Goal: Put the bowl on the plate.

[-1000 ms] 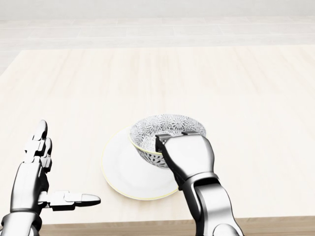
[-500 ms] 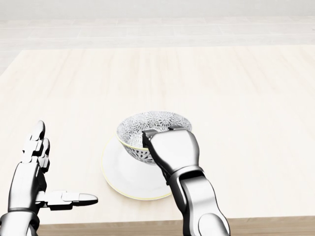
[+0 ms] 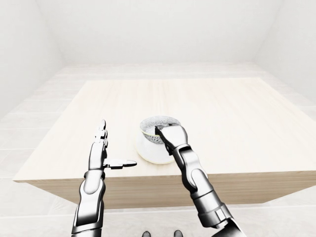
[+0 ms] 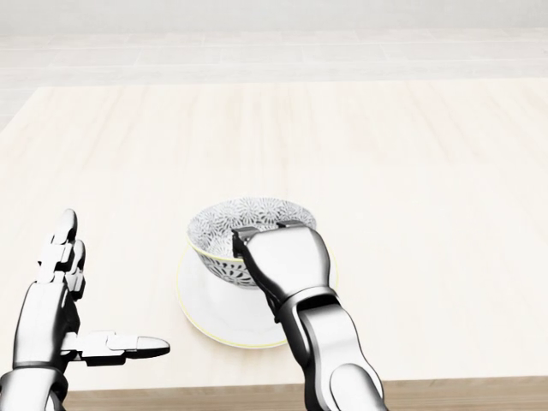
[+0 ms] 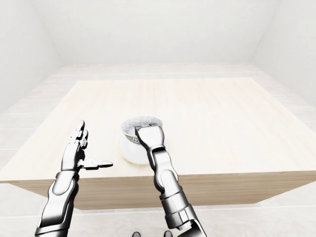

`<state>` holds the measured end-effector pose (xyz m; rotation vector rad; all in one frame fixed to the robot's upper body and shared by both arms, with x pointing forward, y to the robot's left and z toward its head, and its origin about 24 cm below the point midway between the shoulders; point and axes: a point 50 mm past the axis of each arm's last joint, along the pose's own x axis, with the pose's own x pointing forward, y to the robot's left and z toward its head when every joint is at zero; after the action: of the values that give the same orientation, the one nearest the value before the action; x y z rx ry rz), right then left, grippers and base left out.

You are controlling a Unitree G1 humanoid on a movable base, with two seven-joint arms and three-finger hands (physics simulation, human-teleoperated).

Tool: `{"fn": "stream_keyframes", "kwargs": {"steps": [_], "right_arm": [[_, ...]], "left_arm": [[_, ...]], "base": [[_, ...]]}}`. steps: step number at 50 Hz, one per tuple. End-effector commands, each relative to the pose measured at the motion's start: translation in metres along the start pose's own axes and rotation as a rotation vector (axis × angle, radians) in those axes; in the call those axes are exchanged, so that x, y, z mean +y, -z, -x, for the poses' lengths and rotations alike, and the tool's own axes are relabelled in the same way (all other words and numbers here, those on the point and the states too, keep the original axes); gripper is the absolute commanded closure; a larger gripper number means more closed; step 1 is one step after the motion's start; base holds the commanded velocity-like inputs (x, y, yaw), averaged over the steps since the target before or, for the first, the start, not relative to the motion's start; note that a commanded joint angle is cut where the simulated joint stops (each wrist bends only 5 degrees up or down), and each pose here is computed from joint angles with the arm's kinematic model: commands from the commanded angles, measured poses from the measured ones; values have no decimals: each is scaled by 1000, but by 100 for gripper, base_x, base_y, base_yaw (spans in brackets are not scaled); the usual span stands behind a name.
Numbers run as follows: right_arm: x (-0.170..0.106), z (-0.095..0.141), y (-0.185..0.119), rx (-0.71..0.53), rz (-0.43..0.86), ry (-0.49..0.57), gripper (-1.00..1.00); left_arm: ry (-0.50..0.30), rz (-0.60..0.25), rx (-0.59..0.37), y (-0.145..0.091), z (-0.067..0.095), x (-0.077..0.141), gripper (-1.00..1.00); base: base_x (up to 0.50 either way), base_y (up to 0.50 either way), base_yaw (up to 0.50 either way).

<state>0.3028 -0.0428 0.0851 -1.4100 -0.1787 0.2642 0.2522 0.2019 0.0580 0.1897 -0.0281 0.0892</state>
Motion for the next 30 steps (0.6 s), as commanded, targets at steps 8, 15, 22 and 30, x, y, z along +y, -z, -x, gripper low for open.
{"fn": "stream_keyframes", "kwargs": {"steps": [8, 15, 22, 30], "right_arm": [[6, -8, 1, -2, -49, 20, 65], [10, -9, 4, 6, -58, 15, 62], [12, -8, 8, 13, -65, 13, 62], [19, -9, 12, 27, -79, 4, 64]], "left_arm": [[-1, 1, -4, -2, -1, 1, -100], [1, 1, -4, -1, -1, 0, -100], [1, 1, -4, -2, -1, 0, -100], [-2, 2, -5, -3, -1, 0, -100]], "base": [[0, 0, 0], [0, 0, 0], [0, 0, 0], [0, 0, 0]]}}
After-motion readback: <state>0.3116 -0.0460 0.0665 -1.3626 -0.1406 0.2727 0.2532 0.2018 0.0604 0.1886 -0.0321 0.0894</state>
